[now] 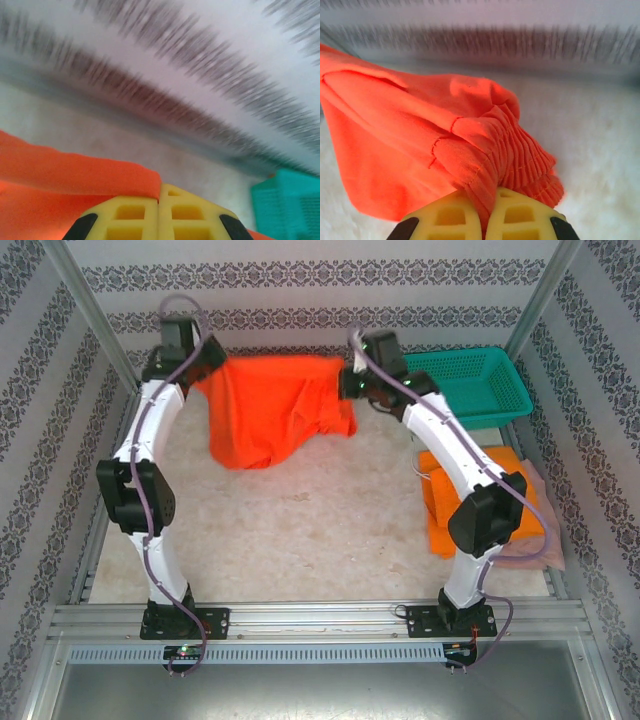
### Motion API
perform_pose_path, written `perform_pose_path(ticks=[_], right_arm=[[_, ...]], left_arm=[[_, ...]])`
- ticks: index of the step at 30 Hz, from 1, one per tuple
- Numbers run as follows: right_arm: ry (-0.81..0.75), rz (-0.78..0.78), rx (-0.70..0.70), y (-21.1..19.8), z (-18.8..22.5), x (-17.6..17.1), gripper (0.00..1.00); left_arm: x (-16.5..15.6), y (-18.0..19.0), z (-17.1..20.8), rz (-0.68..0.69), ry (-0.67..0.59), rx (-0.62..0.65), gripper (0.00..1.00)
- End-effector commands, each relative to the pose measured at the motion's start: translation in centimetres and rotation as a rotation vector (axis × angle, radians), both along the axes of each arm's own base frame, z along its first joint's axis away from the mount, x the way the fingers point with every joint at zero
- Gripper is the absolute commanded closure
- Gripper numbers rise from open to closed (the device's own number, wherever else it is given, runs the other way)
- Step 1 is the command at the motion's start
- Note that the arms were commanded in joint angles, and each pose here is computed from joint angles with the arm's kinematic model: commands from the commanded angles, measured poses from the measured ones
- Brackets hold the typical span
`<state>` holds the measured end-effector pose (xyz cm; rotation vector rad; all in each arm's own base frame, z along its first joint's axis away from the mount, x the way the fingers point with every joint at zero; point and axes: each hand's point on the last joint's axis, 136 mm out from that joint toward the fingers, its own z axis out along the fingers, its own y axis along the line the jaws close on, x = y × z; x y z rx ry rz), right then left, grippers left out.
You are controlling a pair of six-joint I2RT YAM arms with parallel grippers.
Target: Fold and stack the shorts
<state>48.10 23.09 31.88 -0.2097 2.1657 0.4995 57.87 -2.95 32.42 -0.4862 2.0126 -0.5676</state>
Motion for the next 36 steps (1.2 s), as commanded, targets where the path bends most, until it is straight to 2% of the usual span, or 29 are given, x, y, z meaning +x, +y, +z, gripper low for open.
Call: perform_pose_path(ticks=[1, 3, 5, 7, 10, 12, 13, 14, 15, 16, 17, 18, 19, 20, 21, 24, 27, 30, 36], right_arm=[[-0.175, 0.060, -0.005, -0.6, 7.0, -1.8, 1.00], [-0.218, 0.090, -0.070, -1.0, 7.2, -3.4, 1.00], [-0.234, 0.117, -0.138, -1.3, 5.5, -5.1, 1.00], [-0.234, 0.171, -0.214, -1.0, 2.5, -7.4, 1.00], [-0.193, 0.271, -0.373, -0.7, -4.4, -11.6, 0.94], [-0.121, 0.354, -0.453, -0.8, -9.7, -15.2, 0.88], [-0.086, 0.385, -0.474, -1.0, -11.7, -16.7, 0.84], [-0.044, 0.415, -0.488, -1.3, -13.7, -18.5, 0.80], [-0.007, 0.442, -0.491, -1.5, -15.1, -20.2, 0.76], [0.016, 0.456, -0.483, -1.7, -15.8, -21.5, 0.73], [0.035, 0.468, -0.459, -1.8, -16.1, -22.8, 0.67], [0.047, 0.472, -0.417, -1.8, -16.1, -23.8, 0.53], [0.057, 0.480, -0.363, -1.5, -15.8, -24.6, 0.38], [0.059, 0.479, -0.291, -1.0, -15.2, -25.2, 0.26], [0.065, 0.469, -0.210, -0.4, -14.5, -25.6, 0.21], [0.097, 0.383, -0.046, 0.8, -12.8, -24.9, 0.17], [0.192, 0.240, 0.052, 1.7, -12.9, -23.0, 0.16], [0.333, 0.195, 0.163, 4.1, -14.2, -22.1, 0.16], [0.433, 0.133, 0.189, 7.6, -17.0, -21.0, 0.16]], left_arm=[[-4.2, 1.7, 7.2, 0.030, -0.076, 0.101, 1.00], [-6.5, 1.7, 8.7, 0.033, -0.124, 0.108, 1.00], [-9.3, 1.7, 8.1, 0.047, -0.156, 0.097, 1.00], [-12.4, 1.7, 5.7, 0.074, -0.170, 0.069, 1.00], [-17.4, 1.5, -1.6, 0.123, -0.096, 0.029, 0.82], [-20.9, 0.9, -7.6, 0.132, -0.010, -0.006, 0.80], [-22.3, 0.8, -9.5, 0.141, 0.021, -0.016, 0.71], [-23.7, 0.9, -11.3, 0.152, 0.054, -0.023, 0.53], [-25.1, 1.2, -12.2, 0.167, 0.073, -0.014, 0.45], [-26.1, 1.7, -12.2, 0.183, 0.074, 0.009, 0.41], [-27.1, 2.3, -11.8, 0.204, 0.070, 0.039, 0.34], [-27.8, 2.9, -11.0, 0.227, 0.050, 0.061, 0.23], [-28.2, 3.3, -10.5, 0.244, 0.039, 0.081, 0.17], [-28.5, 3.7, -10.0, 0.258, 0.033, 0.105, 0.14], [-28.7, 4.2, -9.9, 0.273, 0.042, 0.133, 0.12], [-28.2, 5.3, -11.0, 0.322, 0.119, 0.172, 0.05], [-26.4, 6.0, -12.8, 0.338, 0.188, 0.135, 0.05], [-24.5, 7.4, -14.7, 0.364, 0.265, 0.089, 0.05], [-21.2, 11.8, -18.5, 0.435, 0.396, 0.023, 0.12]])
